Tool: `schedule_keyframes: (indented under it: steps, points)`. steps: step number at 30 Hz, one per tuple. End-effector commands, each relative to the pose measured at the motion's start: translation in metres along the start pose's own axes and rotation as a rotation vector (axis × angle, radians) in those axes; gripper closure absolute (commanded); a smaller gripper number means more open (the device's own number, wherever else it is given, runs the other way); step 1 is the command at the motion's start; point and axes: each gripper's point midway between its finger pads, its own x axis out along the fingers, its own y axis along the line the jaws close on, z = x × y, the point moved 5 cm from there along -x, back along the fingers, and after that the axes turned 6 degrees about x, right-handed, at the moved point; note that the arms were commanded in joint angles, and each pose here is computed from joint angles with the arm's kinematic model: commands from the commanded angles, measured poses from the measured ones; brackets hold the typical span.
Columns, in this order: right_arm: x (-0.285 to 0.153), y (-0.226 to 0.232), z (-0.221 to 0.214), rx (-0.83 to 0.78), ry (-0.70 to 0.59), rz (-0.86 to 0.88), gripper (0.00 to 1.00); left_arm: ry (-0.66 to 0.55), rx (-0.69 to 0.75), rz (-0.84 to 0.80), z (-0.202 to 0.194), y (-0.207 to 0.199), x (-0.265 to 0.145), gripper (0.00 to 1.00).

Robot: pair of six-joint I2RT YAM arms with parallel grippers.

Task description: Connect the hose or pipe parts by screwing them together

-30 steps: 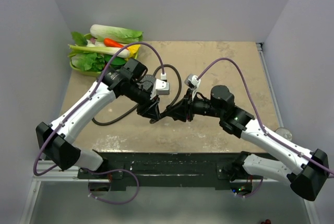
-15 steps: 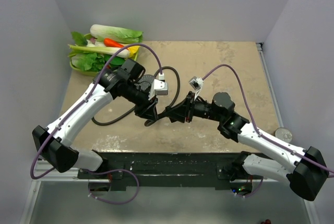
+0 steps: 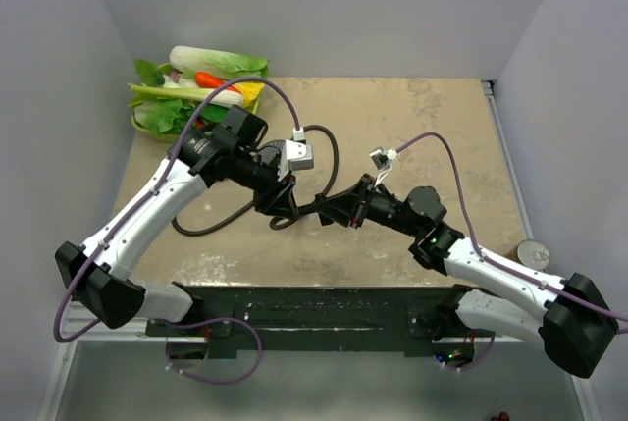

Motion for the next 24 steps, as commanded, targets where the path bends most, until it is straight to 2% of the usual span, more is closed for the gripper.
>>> schedule_keyframes:
  steps: [1, 10, 17, 24]
  points:
    - [0.001, 0.053, 0.019, 0.069, -0.111, 0.245, 1.0, -0.268, 0.244, -0.048, 0.062, -0.004, -0.003, 1.0]
    - [-0.002, 0.078, 0.022, 0.121, -0.077, 0.384, 1.0, -0.294, 0.385, -0.085, 0.059, -0.015, -0.007, 1.0]
    - [-0.013, 0.092, 0.027, 0.151, -0.112, 0.475, 1.0, -0.295, 0.405, -0.103, 0.048, -0.013, 0.001, 1.0]
    - [-0.014, 0.1, 0.032, 0.131, -0.114, 0.462, 1.0, -0.352, 0.398, 0.073, 0.054, -0.002, -0.002, 1.0]
